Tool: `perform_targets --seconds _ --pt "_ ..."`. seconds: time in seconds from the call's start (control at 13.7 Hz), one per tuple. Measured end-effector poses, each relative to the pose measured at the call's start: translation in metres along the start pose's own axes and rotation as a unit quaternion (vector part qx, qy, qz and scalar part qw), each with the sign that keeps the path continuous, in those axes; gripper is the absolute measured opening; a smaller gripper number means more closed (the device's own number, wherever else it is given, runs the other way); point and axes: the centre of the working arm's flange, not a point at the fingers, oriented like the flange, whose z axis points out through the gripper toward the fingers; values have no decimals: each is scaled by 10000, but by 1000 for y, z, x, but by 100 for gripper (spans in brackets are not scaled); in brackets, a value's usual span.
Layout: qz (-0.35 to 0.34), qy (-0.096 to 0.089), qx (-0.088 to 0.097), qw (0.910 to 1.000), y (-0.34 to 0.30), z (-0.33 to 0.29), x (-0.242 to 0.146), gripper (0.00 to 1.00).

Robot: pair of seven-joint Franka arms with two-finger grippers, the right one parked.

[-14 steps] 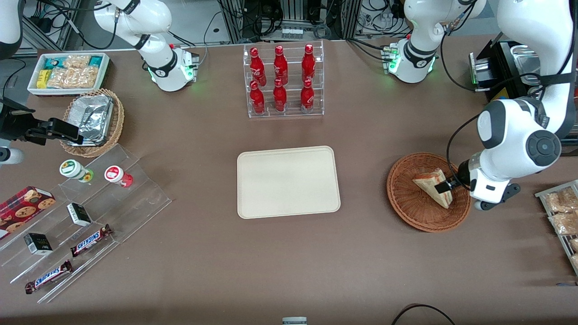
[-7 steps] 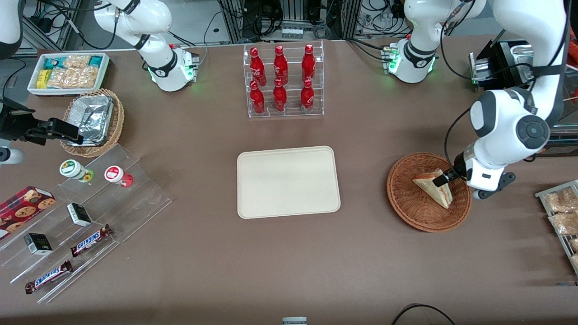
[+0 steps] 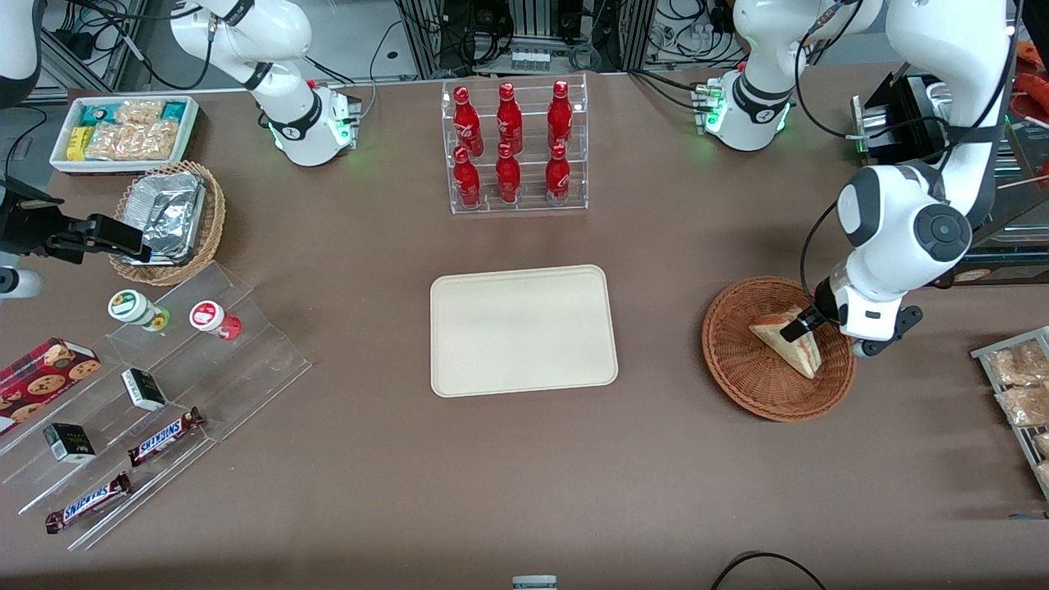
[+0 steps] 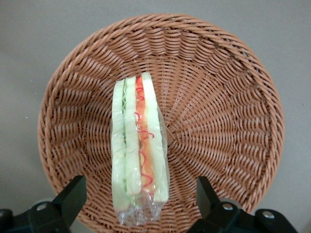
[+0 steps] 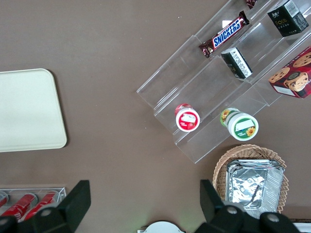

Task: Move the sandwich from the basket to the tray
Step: 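Lower the open left gripper around the wrapped sandwich in the basket, then close the left gripper on the sandwich and lift it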

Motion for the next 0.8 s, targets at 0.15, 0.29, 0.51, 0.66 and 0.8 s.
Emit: perform_targets --seconds 0.15,0.29,0.51,0.66,0.8 --pt "-29 -62 41 10000 0 13 0 100" --pt "-43 -111 73 9999 -1 21 0 100" --pt "-114 -180 121 9997 -2 31 -1 100" --pt "-236 -222 154 9994 -2 37 -2 93" --pt "-316 -241 170 9991 -3 40 -2 74"
